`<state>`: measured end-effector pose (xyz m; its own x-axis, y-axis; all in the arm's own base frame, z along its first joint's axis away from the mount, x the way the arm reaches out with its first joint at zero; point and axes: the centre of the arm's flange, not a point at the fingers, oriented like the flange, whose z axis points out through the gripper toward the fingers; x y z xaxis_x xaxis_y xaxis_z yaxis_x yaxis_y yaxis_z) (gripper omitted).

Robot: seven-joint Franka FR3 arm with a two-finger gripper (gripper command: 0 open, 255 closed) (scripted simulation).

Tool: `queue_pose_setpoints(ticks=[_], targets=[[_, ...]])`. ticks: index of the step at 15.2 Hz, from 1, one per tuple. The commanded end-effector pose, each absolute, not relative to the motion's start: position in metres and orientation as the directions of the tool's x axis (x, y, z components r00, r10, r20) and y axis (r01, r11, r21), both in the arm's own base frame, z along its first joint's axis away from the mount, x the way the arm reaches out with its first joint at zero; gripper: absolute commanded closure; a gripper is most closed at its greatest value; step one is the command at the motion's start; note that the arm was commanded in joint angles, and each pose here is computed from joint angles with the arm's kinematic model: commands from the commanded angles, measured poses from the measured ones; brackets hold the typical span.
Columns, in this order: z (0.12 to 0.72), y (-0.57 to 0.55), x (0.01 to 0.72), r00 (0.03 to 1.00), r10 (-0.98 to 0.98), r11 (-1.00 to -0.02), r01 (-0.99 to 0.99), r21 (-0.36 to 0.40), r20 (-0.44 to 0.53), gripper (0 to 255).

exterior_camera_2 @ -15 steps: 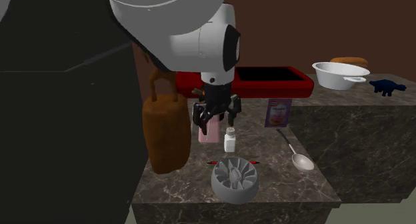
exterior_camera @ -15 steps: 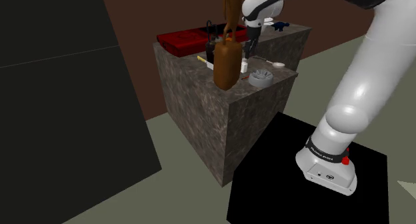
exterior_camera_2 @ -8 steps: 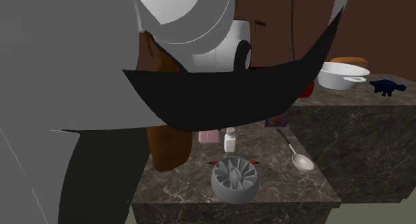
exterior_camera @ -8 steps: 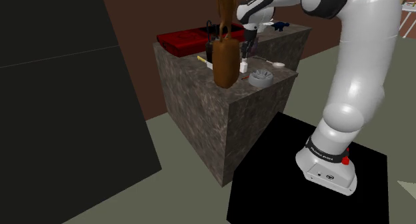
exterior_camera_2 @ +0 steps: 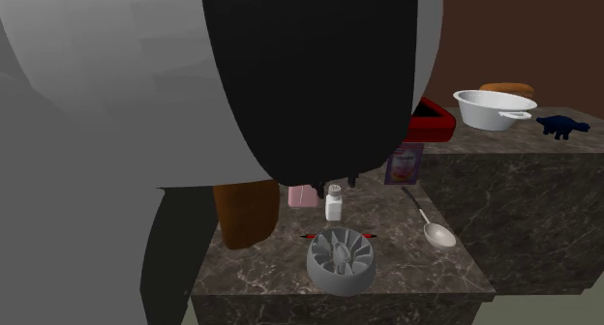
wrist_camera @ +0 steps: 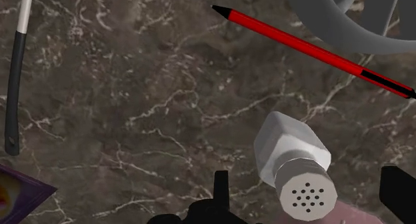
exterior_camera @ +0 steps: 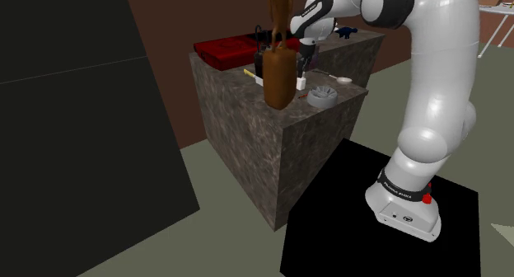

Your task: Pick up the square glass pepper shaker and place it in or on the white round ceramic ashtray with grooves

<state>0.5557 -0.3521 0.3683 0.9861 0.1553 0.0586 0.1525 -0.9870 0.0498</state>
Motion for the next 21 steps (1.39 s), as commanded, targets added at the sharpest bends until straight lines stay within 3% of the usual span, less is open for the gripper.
queue_pose_setpoints(ticks=[1, 8, 9, 21], targets=[[0.362, -0.351, 0.556, 0.986, 0.155, -0.987, 0.152, 0.050, 0.059, 0], [0.362, -0.351, 0.556, 0.986, 0.155, -0.987, 0.153, 0.050, 0.059, 0], [0.362, -0.351, 0.556, 0.986, 0.155, -0.987, 0.153, 0.050, 0.059, 255], [0.378, -0.351, 0.556, 0.986, 0.155, -0.987, 0.153, 0.050, 0.059, 255]])
